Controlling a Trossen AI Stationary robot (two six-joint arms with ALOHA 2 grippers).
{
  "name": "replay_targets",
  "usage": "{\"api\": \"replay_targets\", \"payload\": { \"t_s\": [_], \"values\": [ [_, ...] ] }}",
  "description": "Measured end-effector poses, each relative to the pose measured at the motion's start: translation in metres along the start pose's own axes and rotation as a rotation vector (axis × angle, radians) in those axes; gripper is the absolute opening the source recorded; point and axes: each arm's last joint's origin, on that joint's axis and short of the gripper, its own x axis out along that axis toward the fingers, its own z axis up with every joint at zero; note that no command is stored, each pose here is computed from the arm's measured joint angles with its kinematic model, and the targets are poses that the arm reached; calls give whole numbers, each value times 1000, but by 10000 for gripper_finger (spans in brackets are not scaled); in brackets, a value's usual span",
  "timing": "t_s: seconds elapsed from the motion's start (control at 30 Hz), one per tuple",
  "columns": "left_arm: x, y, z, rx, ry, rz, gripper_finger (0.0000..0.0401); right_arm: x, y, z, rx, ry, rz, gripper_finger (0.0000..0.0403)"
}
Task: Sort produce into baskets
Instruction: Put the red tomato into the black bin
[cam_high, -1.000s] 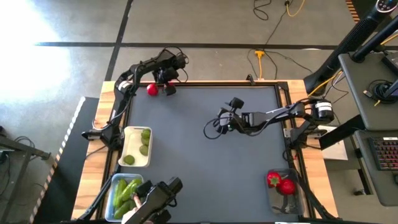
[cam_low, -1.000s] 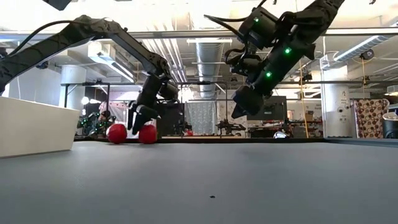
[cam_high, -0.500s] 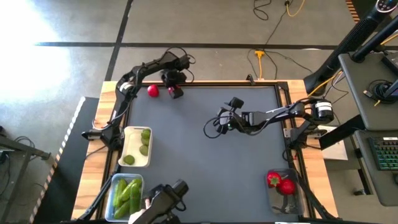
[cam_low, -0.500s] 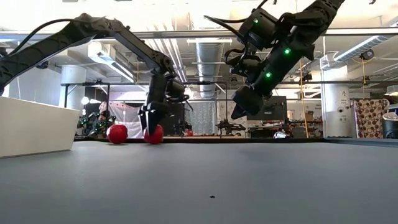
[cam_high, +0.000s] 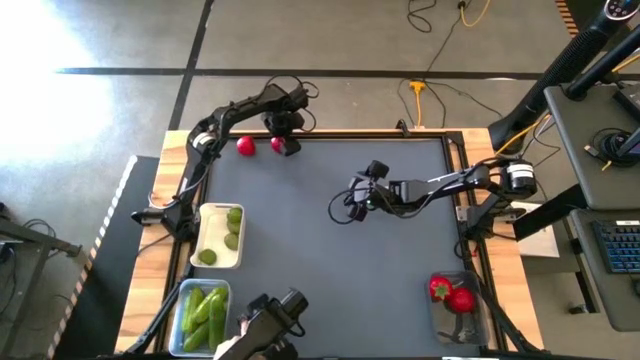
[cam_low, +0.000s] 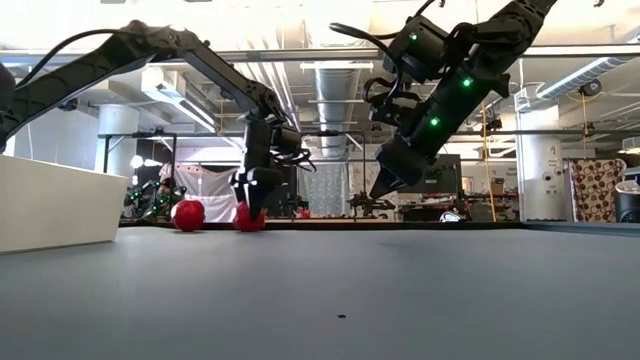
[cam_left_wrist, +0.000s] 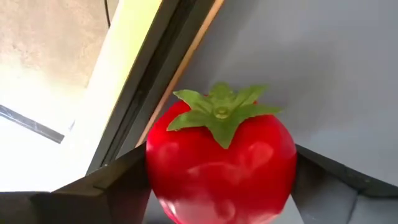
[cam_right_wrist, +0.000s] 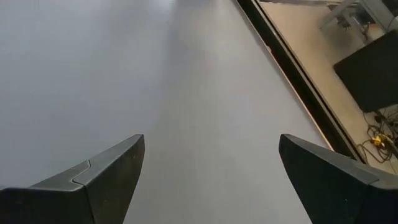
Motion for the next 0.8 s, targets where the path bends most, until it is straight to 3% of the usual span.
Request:
{"api": "replay_targets", "payload": {
  "t_s": [0.1, 0.3, 0.63, 0.8],
  "values": [
    [0, -6, 2, 5, -1, 1, 276, 0, 0, -1, 2, 4, 1, 363],
    [-2, -31, 7, 36, -4, 1, 275, 0, 1, -6, 8, 15, 9, 363],
    [-8, -109, 18, 230, -44, 0, 281, 1, 3, -8, 20, 22, 63, 363],
    [-10, -145, 20, 305, -77, -26, 283, -2, 7, -16, 11, 98, 148, 363]
  ]
}}
